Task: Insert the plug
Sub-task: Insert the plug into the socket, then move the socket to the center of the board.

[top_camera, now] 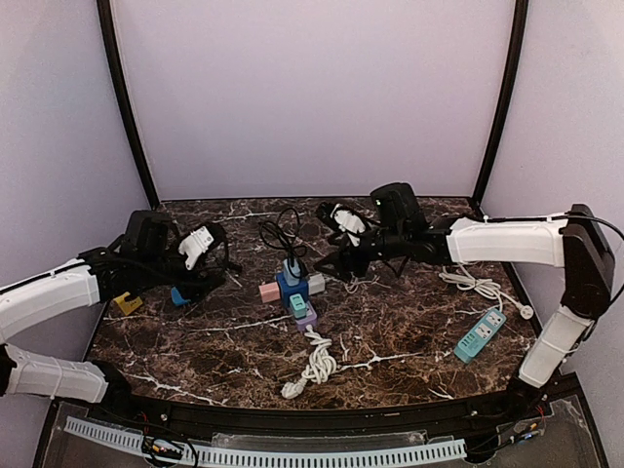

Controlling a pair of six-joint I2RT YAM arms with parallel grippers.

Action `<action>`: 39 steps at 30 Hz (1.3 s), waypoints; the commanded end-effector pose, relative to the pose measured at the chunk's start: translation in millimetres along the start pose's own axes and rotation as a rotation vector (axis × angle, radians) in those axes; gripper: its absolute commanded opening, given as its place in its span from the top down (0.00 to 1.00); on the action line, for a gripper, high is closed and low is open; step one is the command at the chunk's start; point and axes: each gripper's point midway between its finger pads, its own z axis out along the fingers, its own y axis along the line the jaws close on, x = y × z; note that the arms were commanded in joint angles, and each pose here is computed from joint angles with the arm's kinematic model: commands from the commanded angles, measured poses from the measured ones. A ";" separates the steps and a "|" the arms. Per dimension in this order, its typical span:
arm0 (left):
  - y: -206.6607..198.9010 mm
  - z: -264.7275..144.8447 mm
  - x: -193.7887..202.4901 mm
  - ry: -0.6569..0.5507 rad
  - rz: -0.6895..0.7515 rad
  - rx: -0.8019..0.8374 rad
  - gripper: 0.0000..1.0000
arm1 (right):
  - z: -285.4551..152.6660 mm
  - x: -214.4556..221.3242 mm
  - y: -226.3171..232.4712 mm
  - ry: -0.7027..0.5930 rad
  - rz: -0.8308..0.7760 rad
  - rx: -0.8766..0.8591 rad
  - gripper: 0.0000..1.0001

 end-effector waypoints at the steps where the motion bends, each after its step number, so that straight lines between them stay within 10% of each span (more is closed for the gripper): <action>1: 55.4 -42.4 67.5 0.283 -0.216 -0.265 0.27 | 4.8 19.8 28.0 0.099 0.370 0.212 0.26; 18: 88.6 -112.1 71.6 0.027 -0.419 -0.471 0.35 | 62.8 69.2 77.3 0.263 0.457 0.459 0.33; 28: 86.0 -114.1 72.6 -0.012 -0.414 -0.474 0.36 | 73.6 74.7 45.7 0.264 0.451 0.560 0.68; 39: 87.0 -113.5 73.8 -0.011 -0.412 -0.482 0.36 | 84.3 68.8 -73.7 0.175 0.515 0.691 0.73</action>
